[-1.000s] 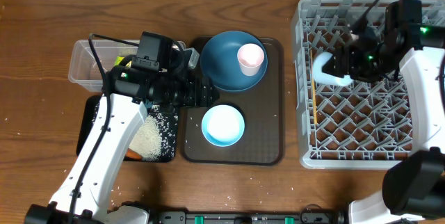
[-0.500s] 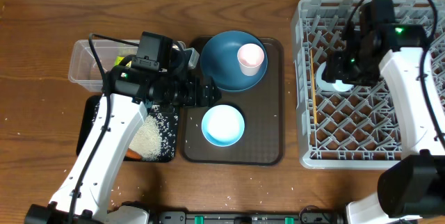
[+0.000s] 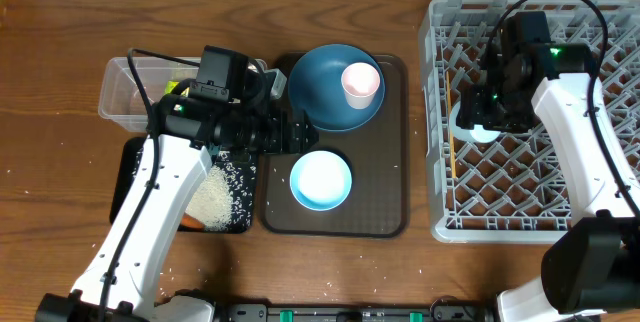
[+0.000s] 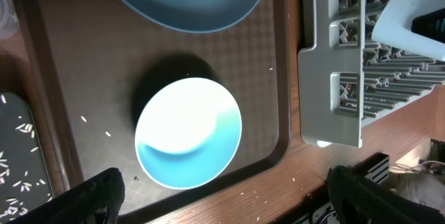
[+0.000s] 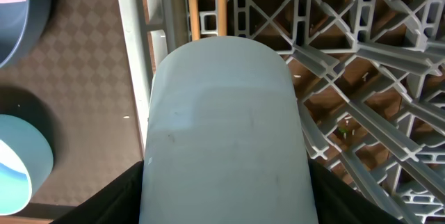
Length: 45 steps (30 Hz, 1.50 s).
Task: Sort waste into correct bins and load items into the dishwasher rack
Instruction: 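Lower the cup upside down into the rack and open right gripper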
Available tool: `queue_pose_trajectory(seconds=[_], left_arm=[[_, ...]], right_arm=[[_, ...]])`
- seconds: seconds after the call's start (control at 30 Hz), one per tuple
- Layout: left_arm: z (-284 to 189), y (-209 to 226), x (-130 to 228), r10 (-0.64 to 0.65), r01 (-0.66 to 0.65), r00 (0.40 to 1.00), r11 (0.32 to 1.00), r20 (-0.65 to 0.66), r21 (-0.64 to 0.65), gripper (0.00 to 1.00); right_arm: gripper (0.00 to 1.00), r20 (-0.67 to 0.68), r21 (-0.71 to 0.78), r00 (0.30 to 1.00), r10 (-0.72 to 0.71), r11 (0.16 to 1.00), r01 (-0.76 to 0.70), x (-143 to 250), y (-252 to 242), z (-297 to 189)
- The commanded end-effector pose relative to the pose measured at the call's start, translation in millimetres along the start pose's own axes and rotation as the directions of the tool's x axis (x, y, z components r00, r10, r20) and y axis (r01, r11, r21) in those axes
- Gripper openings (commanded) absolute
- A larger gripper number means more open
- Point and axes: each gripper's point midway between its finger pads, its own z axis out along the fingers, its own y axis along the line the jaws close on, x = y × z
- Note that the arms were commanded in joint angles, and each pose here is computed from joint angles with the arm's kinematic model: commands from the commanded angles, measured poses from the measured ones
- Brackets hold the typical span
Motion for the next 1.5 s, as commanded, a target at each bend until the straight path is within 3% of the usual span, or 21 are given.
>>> queue_pose_trajectory(seconds=[0.0,0.6,0.7,0.77,0.87,0.93,0.97,1.47], left_arm=[[-4,0,-3,0.014,-0.014,1.0,1.0,0.015,-0.009,0.95],[-4,0,-3,0.014,-0.014,1.0,1.0,0.015,-0.009,0.96],[-4,0,-4,0.014,-0.014,1.0,1.0,0.016,-0.009,0.96],[-4,0,-3,0.014,-0.014,1.0,1.0,0.015,-0.009,0.96],[-4,0,-3,0.014,-0.014,1.0,1.0,0.015,-0.009,0.96],[-4,0,-3,0.014,-0.014,1.0,1.0,0.015,-0.009,0.96],[-4,0,-3,0.014,-0.014,1.0,1.0,0.015,-0.009,0.96],[-4,0,-3,0.014,-0.014,1.0,1.0,0.015,-0.009,0.96]], right_arm=[[0.25,0.021,0.01,1.0,0.009,1.0,-0.009,1,1,-4],[0.26,0.08,0.028,0.997,0.005,1.0,-0.007,-10,-5,18],[0.43,0.09,0.027,0.996,0.0,1.0,-0.002,-12,-4,18],[0.62,0.095,0.027,0.996,-0.001,1.0,-0.002,-14,-4,18],[0.78,0.101,0.025,0.995,-0.002,1.0,-0.001,-15,-4,18],[0.96,0.107,0.024,0.994,-0.002,1.0,0.0,-17,-4,17],[0.99,0.109,0.024,0.994,-0.002,1.0,0.0,-17,-4,17],[0.99,0.147,0.019,0.989,-0.004,1.0,0.002,-31,2,-28]])
